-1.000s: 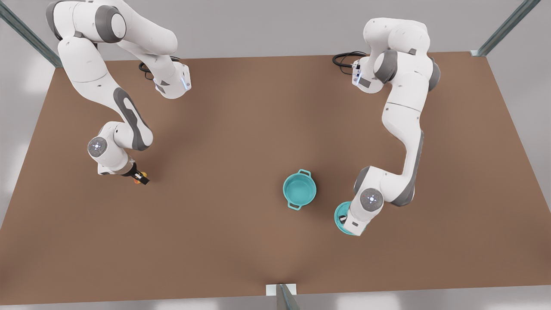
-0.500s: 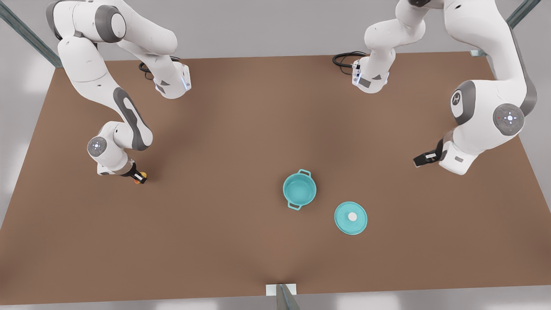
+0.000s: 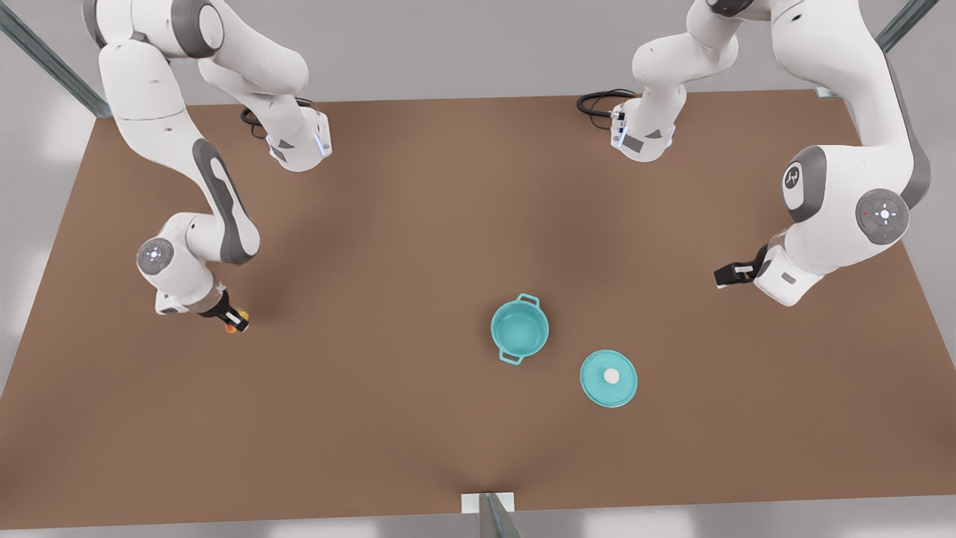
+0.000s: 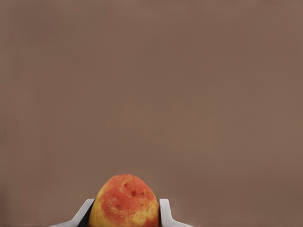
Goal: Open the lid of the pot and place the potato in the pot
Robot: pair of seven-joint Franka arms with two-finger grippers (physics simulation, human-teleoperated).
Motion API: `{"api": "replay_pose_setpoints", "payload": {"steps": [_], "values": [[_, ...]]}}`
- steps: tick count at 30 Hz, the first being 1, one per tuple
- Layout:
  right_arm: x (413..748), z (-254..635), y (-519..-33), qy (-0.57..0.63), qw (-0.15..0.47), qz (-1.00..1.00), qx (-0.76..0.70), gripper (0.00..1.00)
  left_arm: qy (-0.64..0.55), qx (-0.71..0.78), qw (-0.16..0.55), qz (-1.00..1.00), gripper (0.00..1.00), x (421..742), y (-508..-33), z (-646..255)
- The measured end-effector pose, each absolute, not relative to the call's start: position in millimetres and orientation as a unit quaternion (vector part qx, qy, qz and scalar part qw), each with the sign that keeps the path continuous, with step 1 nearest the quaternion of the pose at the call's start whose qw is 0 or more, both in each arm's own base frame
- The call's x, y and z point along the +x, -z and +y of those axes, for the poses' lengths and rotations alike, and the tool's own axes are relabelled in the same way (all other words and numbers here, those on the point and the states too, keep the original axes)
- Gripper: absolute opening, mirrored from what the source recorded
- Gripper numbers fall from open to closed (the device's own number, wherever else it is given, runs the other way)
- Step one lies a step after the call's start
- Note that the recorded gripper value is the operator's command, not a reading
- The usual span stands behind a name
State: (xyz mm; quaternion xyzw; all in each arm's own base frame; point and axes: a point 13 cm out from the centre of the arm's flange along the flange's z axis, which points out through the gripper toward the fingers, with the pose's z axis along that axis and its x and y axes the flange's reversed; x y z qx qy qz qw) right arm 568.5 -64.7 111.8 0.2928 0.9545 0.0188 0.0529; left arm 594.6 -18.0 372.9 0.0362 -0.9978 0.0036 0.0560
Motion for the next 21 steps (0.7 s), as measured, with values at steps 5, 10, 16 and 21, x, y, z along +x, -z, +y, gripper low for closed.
{"api": "replay_pose_setpoints", "payload": {"steps": [5, 10, 16, 21], "values": [[617.5, 15.7, -172.7, -0.043, 0.053, 0.963, 0.260, 0.53, -0.004, 0.022, 0.057, -0.998, 1.00, 594.2, -372.8, -17.9], [625.3, 143.9, -212.7, -0.049, 0.030, 0.974, 0.217, 0.53, -0.005, 0.010, 0.057, -0.998, 1.00, 594.0, -372.8, -17.9], [611.0, 299.5, -224.8, -0.054, 0.003, 0.979, 0.195, 0.53, -0.006, 0.001, 0.057, -0.998, 1.00, 593.9, -372.8, -17.9], [622.4, 397.3, -229.2, -0.080, -0.002, 0.972, 0.219, 0.53, -0.006, -0.005, 0.058, -0.998, 1.00, 593.6, -372.2, -17.9]]}}
